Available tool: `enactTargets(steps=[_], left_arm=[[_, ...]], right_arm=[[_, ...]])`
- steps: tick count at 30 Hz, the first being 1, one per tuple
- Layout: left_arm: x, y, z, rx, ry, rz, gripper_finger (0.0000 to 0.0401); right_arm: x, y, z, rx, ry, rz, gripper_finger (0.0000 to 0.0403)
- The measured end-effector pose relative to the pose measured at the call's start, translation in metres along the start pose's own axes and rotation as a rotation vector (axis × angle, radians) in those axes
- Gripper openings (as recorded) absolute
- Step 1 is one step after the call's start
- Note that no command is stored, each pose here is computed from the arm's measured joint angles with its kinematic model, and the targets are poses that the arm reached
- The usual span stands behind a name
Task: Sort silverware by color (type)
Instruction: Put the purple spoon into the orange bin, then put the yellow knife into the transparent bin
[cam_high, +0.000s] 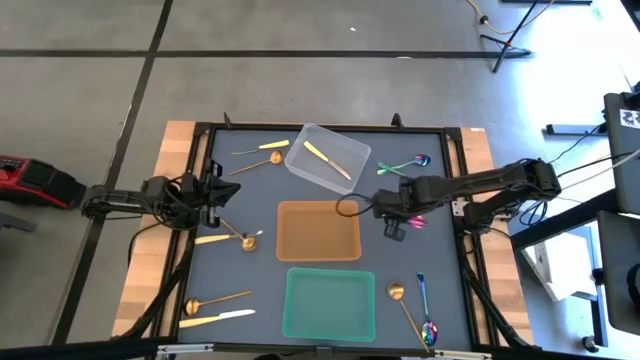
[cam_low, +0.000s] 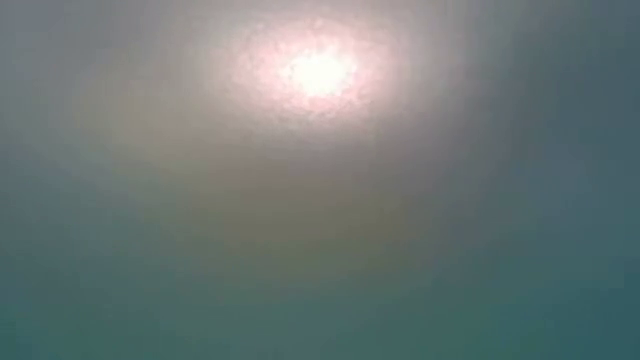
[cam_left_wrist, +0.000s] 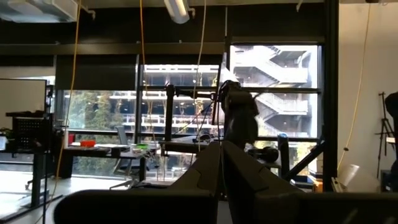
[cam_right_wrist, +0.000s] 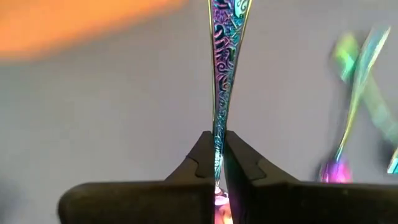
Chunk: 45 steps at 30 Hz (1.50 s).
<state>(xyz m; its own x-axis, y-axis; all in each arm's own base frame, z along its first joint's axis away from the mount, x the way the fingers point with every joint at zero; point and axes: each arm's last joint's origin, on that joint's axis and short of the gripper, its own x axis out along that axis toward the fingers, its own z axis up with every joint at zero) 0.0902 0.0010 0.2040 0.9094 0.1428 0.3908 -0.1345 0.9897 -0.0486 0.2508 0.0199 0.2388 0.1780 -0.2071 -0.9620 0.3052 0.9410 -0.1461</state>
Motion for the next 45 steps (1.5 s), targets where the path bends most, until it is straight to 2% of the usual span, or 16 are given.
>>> enactTargets(steps=[5, 9, 13, 17, 24, 28, 31, 40, 42, 45], left_arm=[[0.0, 0.001, -0.001, 0.014, 0.014, 0.035, 0.0011], [0.0, 0.002, -0.003, 0.034, 0.035, 0.061, 0.0011], [0.0, 0.002, -0.004, 0.034, 0.039, 0.058, 0.0011], [0.0, 0.002, -0.005, 0.039, 0.057, 0.054, 0.0011], [0.0, 0.001, -0.008, 0.045, 0.082, 0.053, 0.0011], [0.0, 0.002, -0.009, 0.047, 0.093, 0.053, 0.0011], [-0.001, 0.002, -0.009, 0.057, 0.1, 0.064, 0.0011], [0.0, 0.003, -0.009, 0.044, 0.093, 0.092, 0.0011], [-0.001, 0.003, -0.01, 0.023, 0.101, 0.1, 0.0014], [-0.001, 0.003, -0.013, -0.008, 0.138, 0.117, 0.0036]], right_arm=[[-0.016, 0.018, 0.024, -0.097, -0.272, 0.06, 0.0004], [-0.021, 0.028, 0.047, -0.098, -0.497, 0.126, 0.0003], [-0.011, 0.04, 0.067, -0.14, -0.625, 0.157, 0.0002], [0.008, 0.052, 0.079, -0.188, -0.643, 0.192, 0.0008], [0.046, 0.065, 0.082, -0.234, -0.534, 0.218, 0.0013], [0.057, 0.069, 0.083, -0.247, -0.504, 0.237, 0.0017], [0.057, 0.069, 0.082, -0.227, -0.493, 0.258, 0.0037], [0.031, 0.064, 0.078, -0.25, -0.487, 0.28, 0.0141], [0.027, 0.067, 0.071, -0.293, -0.521, 0.313, 0.0154], [0.015, 0.075, 0.062, -0.391, -0.665, 0.39, 0.0167]])
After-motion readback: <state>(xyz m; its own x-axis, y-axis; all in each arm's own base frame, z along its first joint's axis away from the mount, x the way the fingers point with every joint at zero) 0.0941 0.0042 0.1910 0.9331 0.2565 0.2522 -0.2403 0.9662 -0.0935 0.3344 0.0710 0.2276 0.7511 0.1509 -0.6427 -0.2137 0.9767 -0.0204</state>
